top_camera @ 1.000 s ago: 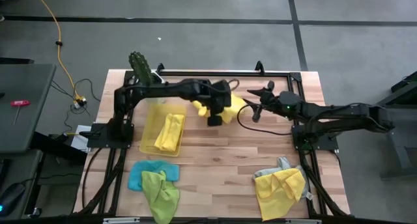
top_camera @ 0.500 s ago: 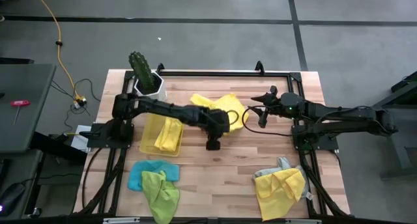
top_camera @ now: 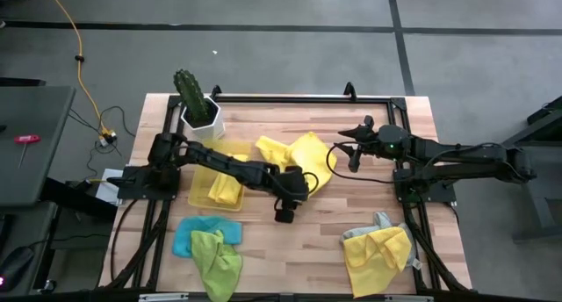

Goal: Fold microfiber towels
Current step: Fold the top yellow microfiber towel

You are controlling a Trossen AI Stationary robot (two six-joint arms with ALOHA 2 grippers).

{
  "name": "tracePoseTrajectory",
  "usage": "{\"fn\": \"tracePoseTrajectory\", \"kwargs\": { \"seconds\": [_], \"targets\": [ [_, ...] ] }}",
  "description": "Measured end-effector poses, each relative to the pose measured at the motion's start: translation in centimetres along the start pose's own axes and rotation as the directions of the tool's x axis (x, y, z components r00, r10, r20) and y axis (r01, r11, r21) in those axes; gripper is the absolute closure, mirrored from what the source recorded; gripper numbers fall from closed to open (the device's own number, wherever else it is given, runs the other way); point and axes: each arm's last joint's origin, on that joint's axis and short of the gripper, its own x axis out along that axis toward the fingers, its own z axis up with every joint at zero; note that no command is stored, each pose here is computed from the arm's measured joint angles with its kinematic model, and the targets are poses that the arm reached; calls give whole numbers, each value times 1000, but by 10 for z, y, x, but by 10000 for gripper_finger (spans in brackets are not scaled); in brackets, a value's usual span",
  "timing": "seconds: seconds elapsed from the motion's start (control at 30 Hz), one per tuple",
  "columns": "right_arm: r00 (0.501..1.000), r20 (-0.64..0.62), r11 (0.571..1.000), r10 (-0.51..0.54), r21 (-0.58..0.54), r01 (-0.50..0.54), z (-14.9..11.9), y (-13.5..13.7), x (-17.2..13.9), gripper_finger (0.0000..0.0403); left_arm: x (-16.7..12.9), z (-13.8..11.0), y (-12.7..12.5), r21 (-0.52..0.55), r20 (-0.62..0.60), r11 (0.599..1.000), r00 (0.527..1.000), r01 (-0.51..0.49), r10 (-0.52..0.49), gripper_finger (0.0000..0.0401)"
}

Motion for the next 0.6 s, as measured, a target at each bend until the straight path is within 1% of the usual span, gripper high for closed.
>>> {"fn": "tracePoseTrajectory", "kwargs": {
  "seconds": [0.1, 0.17, 0.27, 0.33, 0.37, 0.43, 0.47, 0.5, 0.53, 0.6],
  "targets": [
    [1000, 1, 1000, 0, 0, 0, 0, 0, 0, 215, -13, 7, 2, 40, -34, 997, 997, -64, 65, 234],
    [1000, 2, 1000, 0, 0, 0, 0, 0, 0, 215, -26, 10, 3, 60, -63, 995, 994, -80, 84, 220],
    [1000, 4, 1000, 0, 1, 0, 0, 0, 0, 215, -43, 2, 5, 81, -172, 994, 981, -73, 86, 211],
    [1000, 6, 1000, 0, 1, 0, 1, 0, 0, 215, -55, -6, 7, 115, -260, 991, 961, -67, 95, 210],
    [1000, 5, 1000, 0, 1, 0, 1, 0, 0, 215, -59, -9, 7, 142, -300, 987, 947, -79, 119, 211],
    [1000, 6, 1000, 0, 1, 0, 1, 0, 0, 215, -63, -16, 10, 200, -376, 974, 909, -111, 181, 213],
    [1000, 6, 1000, 1, 1, -1, 1, 0, 0, 215, -63, -22, 12, 218, -426, 970, 883, -110, 196, 213],
    [1000, 6, 1000, 1, 1, -1, 1, 0, 0, 215, -61, -26, 15, 227, -456, 968, 867, -104, 199, 213],
    [1000, 6, 1000, 1, 1, -1, 1, 0, 0, 215, -57, -27, 19, 228, -464, 969, 865, -92, 192, 212],
    [1000, 9, 1000, 1, 2, -1, 1, 0, 0, 215, -48, -34, 24, 214, -502, 976, 854, -34, 140, 211]
  ]
}}
